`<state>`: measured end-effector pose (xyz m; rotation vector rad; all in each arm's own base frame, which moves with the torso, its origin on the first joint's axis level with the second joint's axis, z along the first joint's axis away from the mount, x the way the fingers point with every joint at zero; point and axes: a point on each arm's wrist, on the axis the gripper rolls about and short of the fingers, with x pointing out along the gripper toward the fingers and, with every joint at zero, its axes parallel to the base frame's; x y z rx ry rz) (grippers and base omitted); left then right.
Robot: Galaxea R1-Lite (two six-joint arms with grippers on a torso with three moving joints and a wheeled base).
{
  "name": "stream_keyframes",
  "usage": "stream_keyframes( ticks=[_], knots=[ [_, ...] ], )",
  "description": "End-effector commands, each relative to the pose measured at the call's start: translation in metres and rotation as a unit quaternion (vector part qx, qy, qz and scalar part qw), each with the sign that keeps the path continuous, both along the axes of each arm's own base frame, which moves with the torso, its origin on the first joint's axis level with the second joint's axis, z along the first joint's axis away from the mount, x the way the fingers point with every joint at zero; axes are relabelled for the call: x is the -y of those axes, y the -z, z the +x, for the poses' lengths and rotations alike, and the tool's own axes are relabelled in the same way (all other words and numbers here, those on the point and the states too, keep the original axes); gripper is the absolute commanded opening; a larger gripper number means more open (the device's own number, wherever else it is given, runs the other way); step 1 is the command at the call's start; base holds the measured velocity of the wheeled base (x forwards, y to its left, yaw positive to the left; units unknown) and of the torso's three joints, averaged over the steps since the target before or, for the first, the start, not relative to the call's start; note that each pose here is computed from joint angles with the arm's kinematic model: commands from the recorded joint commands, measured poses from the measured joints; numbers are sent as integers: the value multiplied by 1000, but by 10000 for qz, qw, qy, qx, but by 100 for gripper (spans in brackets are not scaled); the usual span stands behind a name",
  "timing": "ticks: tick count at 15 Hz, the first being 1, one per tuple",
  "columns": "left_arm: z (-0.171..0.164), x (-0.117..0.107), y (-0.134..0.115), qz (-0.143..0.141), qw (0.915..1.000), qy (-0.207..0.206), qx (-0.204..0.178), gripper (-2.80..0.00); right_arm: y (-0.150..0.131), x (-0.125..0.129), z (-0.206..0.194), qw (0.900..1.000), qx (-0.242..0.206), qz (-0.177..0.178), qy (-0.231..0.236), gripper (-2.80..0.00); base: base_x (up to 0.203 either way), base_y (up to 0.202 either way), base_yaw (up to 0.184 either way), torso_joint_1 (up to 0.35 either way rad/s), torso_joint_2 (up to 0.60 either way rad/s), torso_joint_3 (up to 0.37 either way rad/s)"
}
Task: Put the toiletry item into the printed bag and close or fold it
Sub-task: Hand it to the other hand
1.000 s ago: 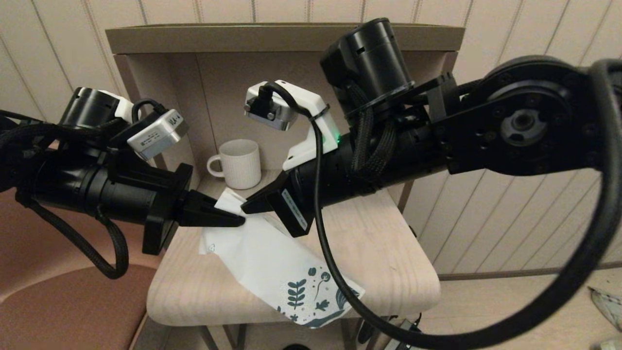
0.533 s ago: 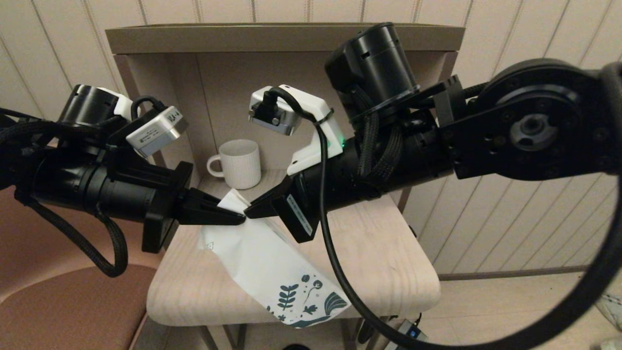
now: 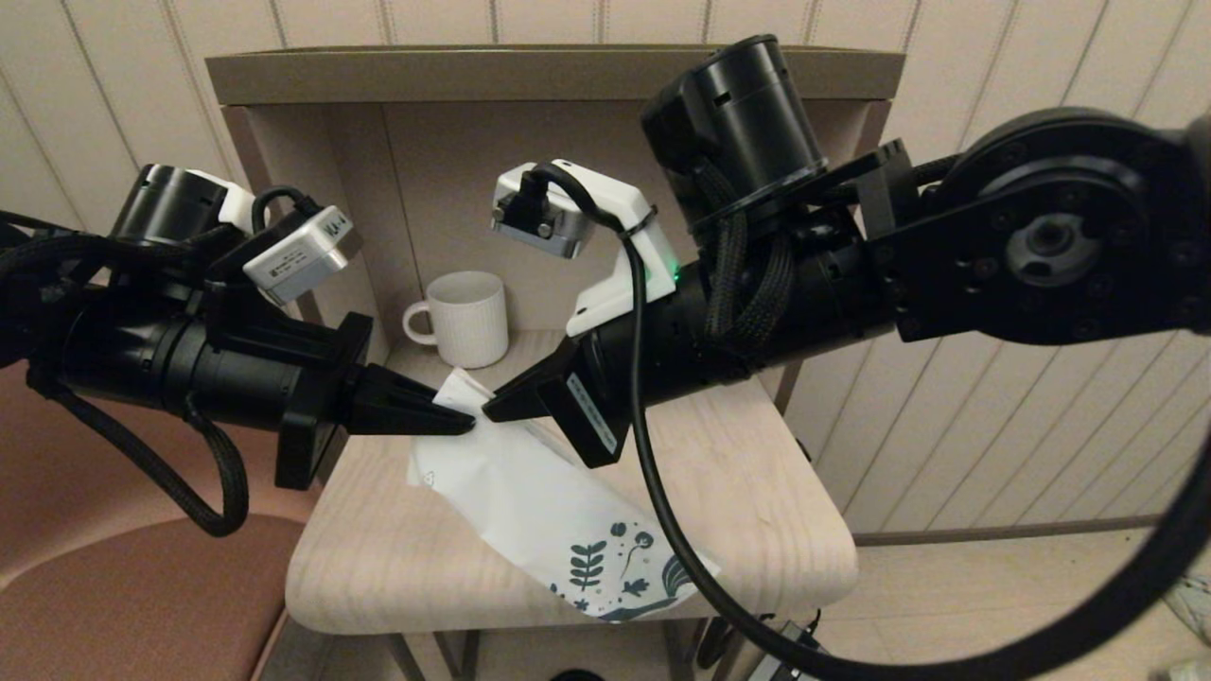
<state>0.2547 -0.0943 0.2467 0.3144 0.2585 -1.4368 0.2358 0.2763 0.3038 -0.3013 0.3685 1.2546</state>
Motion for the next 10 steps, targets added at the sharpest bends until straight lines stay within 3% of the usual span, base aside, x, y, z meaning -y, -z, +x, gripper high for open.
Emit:
stream_keyframes(
  ticks=[1, 10],
  knots=[
    [2, 1, 4, 6, 10000, 29, -64, -280, 1, -2, 1, 10000, 1, -1, -23, -280, 0, 0, 0, 0, 0, 0],
    [7, 2, 7, 25, 9999, 29, -115, -280, -8, -6, -1, 9998, 155, 106, -99, -280, 0, 0, 0, 0, 0, 0]
  ],
)
